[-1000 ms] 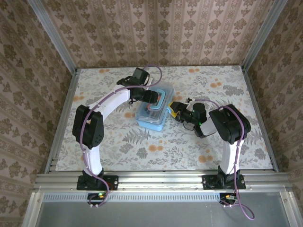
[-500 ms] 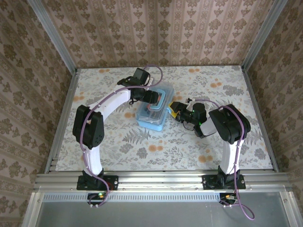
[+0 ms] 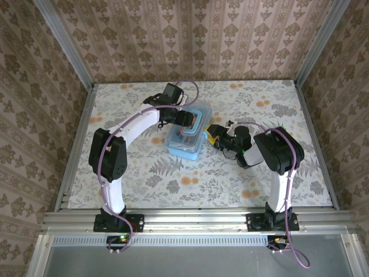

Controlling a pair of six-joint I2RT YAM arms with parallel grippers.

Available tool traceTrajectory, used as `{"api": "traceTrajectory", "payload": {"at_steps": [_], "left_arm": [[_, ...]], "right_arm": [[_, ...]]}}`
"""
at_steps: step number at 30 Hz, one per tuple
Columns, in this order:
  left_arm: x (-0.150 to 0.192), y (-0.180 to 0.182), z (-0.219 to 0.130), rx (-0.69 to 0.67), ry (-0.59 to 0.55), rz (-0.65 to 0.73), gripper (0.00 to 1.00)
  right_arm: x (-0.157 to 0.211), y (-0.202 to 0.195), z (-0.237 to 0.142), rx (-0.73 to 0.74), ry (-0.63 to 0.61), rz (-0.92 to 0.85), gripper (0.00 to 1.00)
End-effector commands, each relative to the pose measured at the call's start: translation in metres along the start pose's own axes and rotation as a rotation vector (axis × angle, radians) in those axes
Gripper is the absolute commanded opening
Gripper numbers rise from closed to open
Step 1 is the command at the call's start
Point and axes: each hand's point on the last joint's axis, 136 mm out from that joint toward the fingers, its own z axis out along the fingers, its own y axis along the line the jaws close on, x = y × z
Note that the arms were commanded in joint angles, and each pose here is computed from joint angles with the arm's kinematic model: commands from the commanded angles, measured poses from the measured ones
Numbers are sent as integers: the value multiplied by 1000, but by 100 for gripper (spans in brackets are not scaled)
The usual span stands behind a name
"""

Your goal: Pack the tool kit

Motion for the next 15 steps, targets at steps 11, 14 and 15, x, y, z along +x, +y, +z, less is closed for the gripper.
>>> {"api": "traceTrajectory", "payload": {"at_steps": [11,14,15], "left_arm": [[93,-5,40,47,342,-64,43],[93,-5,39,47,341,-65,43],[93,-5,39,47,342,-65,43]], "right_arm": [[2,-8,-4,62,8,-5,67],[0,-5,-5,54,3,-7,68],[0,-4,-5,51,4,-8,68]]}}
